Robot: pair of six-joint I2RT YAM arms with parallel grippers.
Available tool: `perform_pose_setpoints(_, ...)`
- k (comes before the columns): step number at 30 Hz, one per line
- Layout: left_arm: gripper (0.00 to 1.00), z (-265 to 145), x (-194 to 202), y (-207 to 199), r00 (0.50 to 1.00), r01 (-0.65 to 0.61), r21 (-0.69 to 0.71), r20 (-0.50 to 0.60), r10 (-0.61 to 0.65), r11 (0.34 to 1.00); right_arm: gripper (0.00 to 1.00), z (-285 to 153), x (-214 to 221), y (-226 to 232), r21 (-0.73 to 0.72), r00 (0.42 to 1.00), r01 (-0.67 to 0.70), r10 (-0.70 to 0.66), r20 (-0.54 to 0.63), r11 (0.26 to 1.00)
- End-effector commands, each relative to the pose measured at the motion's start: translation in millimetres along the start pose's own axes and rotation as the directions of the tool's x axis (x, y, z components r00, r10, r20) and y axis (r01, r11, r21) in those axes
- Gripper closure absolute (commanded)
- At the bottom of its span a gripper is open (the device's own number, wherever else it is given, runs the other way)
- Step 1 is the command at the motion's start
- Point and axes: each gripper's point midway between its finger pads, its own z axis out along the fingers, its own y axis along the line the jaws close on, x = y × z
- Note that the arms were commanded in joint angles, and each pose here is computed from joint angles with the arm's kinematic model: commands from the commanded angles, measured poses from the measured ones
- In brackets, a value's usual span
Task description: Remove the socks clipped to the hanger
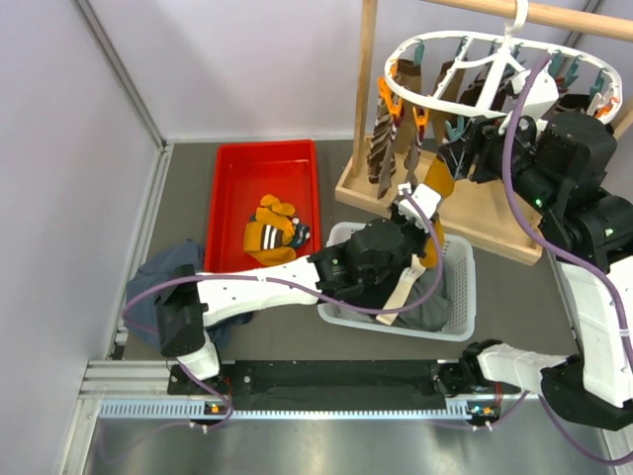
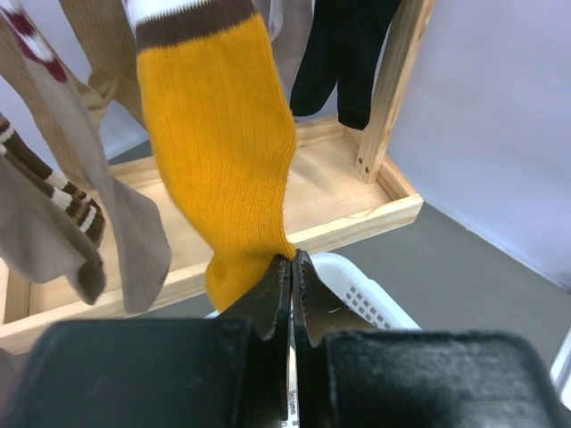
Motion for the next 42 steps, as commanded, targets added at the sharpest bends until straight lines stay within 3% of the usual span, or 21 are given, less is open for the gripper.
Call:
perform_pose_setpoints(1,1.00,-17.9,-45.3,-0.8,0.993,0.067,0.040,0.096,-0.071,0.997,0.41,3.7,-23.3,0.8,-0.006,0.996,0.031,-0.031,0.087,0.999)
perform_pose_setpoints(32,1.00,-36.1,-56.8,-10.6,0.989,0.079,0.136,0.111,-0.094,0.988,0.38,50.6,-18.0,-13.4,0.061,0.992,0.058,-0.064,0.111,0.996)
perform_pose_setpoints(37,1.00,-35.7,-53.8,-10.1,0.990,0.079,0.132,0.105,-0.093,0.988,0.49,53.3,-23.7,-19.9,0.100,0.989,0.048,-0.061,0.134,0.994)
perform_pose_setpoints(42,1.00,-36.1,-50.8,-8.1,0.990,0.080,0.123,0.103,-0.093,0.989,0.81,50.5,-28.8,-29.1,0.154,0.986,0.030,-0.054,0.157,0.988)
